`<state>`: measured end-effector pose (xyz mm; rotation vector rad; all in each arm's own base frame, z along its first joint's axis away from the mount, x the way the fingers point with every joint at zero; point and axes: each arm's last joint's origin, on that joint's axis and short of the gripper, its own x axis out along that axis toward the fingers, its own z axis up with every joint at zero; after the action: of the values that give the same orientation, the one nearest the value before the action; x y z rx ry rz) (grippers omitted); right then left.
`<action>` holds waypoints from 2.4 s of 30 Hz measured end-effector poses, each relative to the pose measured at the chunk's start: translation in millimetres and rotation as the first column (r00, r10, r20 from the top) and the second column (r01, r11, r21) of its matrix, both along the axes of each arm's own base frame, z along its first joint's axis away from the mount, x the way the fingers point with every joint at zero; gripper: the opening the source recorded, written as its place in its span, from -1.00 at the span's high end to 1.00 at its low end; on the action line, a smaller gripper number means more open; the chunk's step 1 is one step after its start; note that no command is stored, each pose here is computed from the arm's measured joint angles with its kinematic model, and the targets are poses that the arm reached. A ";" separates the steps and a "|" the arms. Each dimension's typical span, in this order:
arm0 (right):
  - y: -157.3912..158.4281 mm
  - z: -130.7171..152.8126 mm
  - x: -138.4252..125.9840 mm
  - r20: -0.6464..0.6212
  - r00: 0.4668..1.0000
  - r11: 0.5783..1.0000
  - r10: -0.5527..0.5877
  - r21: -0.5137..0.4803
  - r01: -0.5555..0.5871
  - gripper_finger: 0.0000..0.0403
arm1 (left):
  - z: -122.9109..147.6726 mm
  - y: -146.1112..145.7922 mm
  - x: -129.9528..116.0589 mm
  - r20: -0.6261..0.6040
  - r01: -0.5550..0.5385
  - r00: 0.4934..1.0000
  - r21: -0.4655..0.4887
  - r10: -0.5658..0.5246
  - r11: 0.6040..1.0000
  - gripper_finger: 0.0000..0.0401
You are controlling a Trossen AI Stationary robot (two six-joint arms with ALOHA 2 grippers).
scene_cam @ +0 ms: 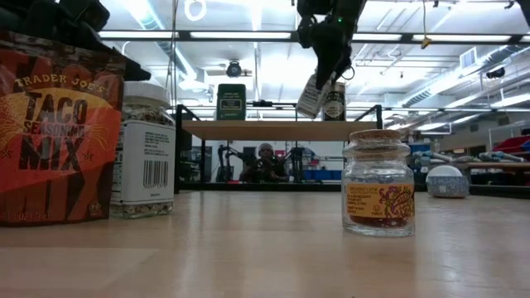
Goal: Shelf spices
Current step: Put the right white seasoning bottle on the shelf
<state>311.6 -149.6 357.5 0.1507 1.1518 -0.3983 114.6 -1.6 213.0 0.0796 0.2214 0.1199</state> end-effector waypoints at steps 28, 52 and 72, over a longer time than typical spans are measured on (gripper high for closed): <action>-10.5 2.6 10.9 0.023 0.998 0.981 0.058 -0.185 -0.053 -0.09 | 7.5 3.1 0.8 0.077 -0.106 0.992 0.036 0.103 0.994 -0.02; -11.2 7.5 18.6 0.126 0.983 0.978 0.135 -0.177 -0.112 -0.08 | 7.4 3.1 0.8 0.076 -0.106 0.992 0.036 0.103 0.994 -0.02; -10.9 15.3 7.4 0.097 0.991 0.974 0.095 -0.213 -0.073 -0.09 | 7.3 3.1 0.8 0.075 -0.107 0.992 0.036 0.104 0.994 -0.02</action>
<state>319.0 -160.5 372.8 -0.0600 1.0010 -0.4284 115.4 1.5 220.4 0.1034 0.1501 0.2318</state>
